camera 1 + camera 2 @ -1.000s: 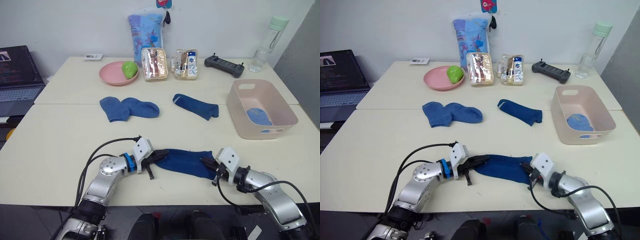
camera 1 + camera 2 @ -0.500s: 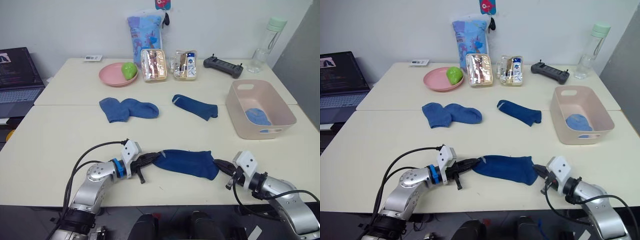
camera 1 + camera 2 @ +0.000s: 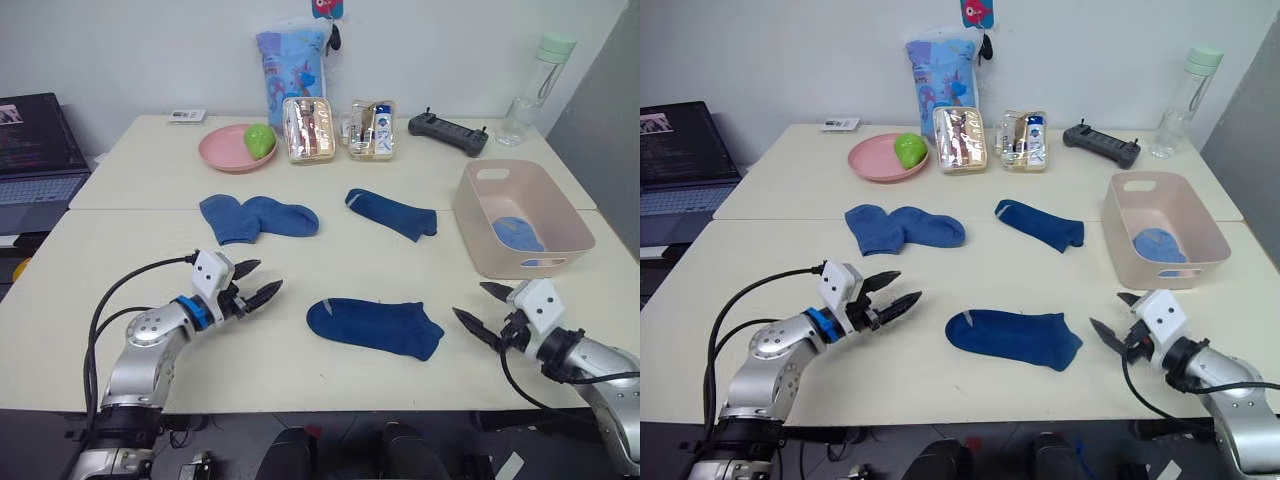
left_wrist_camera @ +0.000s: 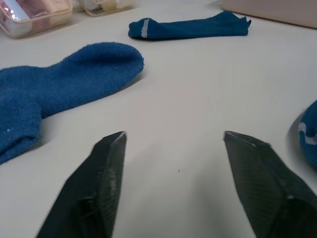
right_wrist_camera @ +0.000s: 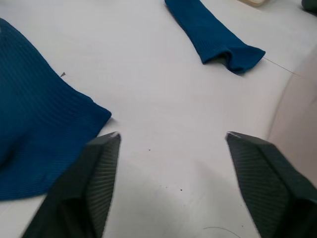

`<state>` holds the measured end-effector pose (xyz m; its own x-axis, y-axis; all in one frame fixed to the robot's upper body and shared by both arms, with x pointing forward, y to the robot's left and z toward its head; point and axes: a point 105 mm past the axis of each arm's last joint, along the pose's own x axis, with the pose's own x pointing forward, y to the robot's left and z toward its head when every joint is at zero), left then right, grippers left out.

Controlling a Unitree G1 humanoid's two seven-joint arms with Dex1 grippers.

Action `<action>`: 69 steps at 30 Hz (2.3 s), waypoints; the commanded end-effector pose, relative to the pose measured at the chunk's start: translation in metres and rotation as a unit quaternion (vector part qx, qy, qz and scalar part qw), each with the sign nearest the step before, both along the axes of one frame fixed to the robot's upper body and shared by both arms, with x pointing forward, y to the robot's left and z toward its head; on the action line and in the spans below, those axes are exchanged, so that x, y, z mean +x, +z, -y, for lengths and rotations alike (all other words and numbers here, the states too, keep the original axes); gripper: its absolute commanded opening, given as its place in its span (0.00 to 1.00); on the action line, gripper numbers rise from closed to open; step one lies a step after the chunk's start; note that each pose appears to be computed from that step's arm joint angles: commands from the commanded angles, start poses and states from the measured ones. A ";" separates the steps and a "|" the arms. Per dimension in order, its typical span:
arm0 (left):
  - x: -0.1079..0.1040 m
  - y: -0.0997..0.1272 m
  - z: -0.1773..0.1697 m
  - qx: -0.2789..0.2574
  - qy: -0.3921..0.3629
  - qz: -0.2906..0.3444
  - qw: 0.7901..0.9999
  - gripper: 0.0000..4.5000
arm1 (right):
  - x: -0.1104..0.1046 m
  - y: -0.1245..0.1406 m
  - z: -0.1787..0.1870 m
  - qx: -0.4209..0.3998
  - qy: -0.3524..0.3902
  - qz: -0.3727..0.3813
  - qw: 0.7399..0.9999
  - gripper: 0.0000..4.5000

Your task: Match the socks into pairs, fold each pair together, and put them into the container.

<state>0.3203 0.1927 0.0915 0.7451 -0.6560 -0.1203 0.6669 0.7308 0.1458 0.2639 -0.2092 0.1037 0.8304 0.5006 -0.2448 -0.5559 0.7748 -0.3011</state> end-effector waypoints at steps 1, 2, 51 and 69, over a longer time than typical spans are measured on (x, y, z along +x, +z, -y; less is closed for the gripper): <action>-0.001 0.006 0.002 0.001 -0.003 0.021 1.000 0.97 | 0.001 0.007 -0.002 -0.004 0.000 0.022 1.000 1.00; -0.002 0.007 0.004 -0.001 -0.005 0.021 1.000 0.99 | 0.000 0.005 -0.003 -0.006 0.001 0.020 1.000 1.00; 0.013 0.079 0.101 -0.061 -0.132 0.100 0.984 1.00 | 0.157 0.013 -0.071 0.026 -0.024 -0.073 0.997 0.01; 0.027 0.012 0.071 0.180 -0.181 0.131 0.958 1.00 | 0.016 0.061 -0.083 0.015 0.191 -0.139 0.972 0.01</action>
